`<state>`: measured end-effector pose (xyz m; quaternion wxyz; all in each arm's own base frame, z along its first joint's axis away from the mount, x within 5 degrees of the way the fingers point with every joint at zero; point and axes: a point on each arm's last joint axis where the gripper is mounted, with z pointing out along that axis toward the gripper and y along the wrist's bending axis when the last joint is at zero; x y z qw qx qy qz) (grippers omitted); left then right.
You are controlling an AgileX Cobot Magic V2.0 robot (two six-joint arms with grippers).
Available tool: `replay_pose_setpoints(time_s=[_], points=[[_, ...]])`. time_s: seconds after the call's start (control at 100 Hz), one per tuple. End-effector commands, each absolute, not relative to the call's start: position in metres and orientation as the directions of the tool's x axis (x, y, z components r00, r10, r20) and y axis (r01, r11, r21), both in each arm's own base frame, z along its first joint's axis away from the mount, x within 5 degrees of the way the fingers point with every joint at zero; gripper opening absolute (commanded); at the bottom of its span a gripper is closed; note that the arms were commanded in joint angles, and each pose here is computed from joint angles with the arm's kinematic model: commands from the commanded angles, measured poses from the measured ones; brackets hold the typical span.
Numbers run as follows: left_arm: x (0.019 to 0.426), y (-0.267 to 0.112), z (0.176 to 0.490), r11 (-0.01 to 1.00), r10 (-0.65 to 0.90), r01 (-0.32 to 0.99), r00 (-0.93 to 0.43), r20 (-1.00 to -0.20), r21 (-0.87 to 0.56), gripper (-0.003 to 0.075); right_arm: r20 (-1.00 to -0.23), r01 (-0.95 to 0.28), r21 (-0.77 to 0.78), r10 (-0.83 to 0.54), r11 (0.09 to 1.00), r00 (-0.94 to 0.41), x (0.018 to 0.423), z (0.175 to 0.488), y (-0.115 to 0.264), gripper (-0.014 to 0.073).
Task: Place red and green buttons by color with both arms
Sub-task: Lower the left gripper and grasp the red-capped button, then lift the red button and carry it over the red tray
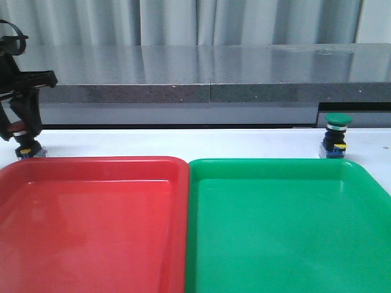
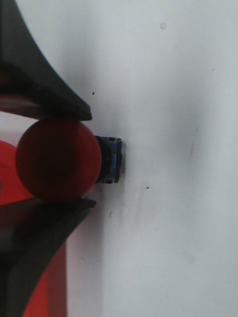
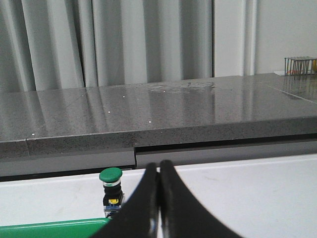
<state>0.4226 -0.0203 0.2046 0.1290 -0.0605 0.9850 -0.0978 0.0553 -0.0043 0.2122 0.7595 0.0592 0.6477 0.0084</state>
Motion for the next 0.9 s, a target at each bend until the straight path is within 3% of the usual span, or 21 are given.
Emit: replay_pose_setpoints(time_s=[0.0, 0.1, 0.45, 0.69, 0.89], points=[[0.423, -0.024, 0.237, 0.969, -0.155, -0.076, -0.928, -0.34, -0.236, 0.009, -0.959, 0.055, 0.083, 0.065, 0.995, 0.276, 0.051, 0.227, -0.004, -0.0057], [0.425, -0.024, 0.242, 0.969, -0.154, -0.072, -0.925, -0.349, -0.237, -0.0022, -0.959, 0.055, 0.083, 0.065, 0.995, 0.276, 0.051, 0.227, -0.004, -0.0057], [0.4, -0.044, 0.318, 0.97, -0.095, 0.028, -0.871, -0.481, -0.243, -0.002, -0.959, 0.055, 0.083, 0.065, 0.995, 0.276, 0.051, 0.227, -0.004, -0.0057], [0.366, -0.079, 0.343, 0.975, 0.068, 0.157, -0.884, -0.463, -0.157, -0.002, -0.959, 0.055, 0.083, 0.065, 0.995, 0.276, 0.051, 0.227, -0.004, -0.0057], [0.338, -0.107, 0.333, 0.975, 0.122, 0.188, -0.9, -0.418, -0.12, -0.002, -0.959, 0.055, 0.083, 0.065, 0.995, 0.276, 0.051, 0.227, -0.004, -0.0057]])
